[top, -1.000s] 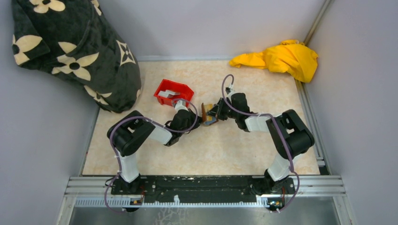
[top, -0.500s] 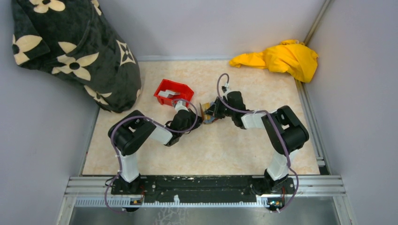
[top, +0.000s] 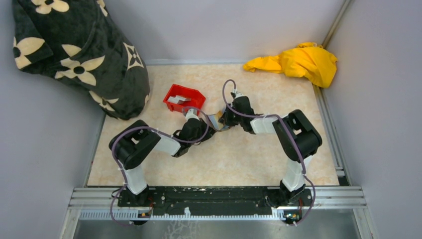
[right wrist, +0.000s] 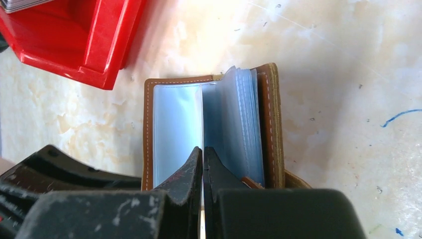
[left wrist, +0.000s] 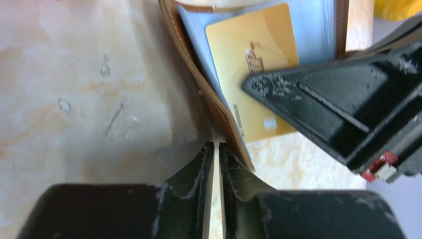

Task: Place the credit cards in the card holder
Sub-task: Adjust the storage box at the center of the board, then insert the credit card into the card holder.

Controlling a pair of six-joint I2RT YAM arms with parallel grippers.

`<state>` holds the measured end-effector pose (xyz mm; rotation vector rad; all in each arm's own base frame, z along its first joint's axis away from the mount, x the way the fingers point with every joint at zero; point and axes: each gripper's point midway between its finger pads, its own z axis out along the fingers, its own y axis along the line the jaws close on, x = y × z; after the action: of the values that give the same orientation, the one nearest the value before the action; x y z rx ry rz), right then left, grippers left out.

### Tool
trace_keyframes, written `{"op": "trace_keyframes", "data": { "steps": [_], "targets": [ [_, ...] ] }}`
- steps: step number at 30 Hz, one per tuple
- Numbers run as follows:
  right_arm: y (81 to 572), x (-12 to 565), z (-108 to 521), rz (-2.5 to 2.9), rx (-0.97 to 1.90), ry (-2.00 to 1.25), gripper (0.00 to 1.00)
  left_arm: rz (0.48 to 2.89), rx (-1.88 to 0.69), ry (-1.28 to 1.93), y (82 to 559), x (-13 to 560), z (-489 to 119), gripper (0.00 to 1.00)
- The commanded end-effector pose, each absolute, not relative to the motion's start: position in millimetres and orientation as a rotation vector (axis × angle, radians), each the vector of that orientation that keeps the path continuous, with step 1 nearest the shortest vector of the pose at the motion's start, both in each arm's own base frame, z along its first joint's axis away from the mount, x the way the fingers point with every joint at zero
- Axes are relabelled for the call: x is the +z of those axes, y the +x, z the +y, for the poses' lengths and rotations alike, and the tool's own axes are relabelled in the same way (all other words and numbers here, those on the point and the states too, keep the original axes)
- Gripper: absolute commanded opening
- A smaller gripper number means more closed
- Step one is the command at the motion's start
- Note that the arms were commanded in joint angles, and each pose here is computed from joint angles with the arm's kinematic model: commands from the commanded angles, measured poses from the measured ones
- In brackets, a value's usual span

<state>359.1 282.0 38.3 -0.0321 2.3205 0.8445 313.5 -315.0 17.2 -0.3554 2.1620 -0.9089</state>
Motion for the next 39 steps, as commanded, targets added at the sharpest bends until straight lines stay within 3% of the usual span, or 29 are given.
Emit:
{"op": "trace_keyframes", "data": {
  "steps": [1, 12, 29, 39],
  "targets": [
    [334, -5, 262, 2.494, 0.650, -0.077, 0.00, 2.581, -0.591, -0.253, 233, -64, -263, 0.19],
    [330, -5, 254, 2.509, 0.596, -0.089, 0.00, 2.469, -0.551, -0.233, 256, 0, -263, 0.20],
    [329, 1, 257, 2.498, 0.628, -0.094, 0.00, 2.228, -0.689, -0.246, 308, 88, -301, 0.24],
    [326, 1, 258, 2.498, 0.645, -0.088, 0.00, 2.234, -0.623, -0.206, 337, 72, -321, 0.25]
  ]
}}
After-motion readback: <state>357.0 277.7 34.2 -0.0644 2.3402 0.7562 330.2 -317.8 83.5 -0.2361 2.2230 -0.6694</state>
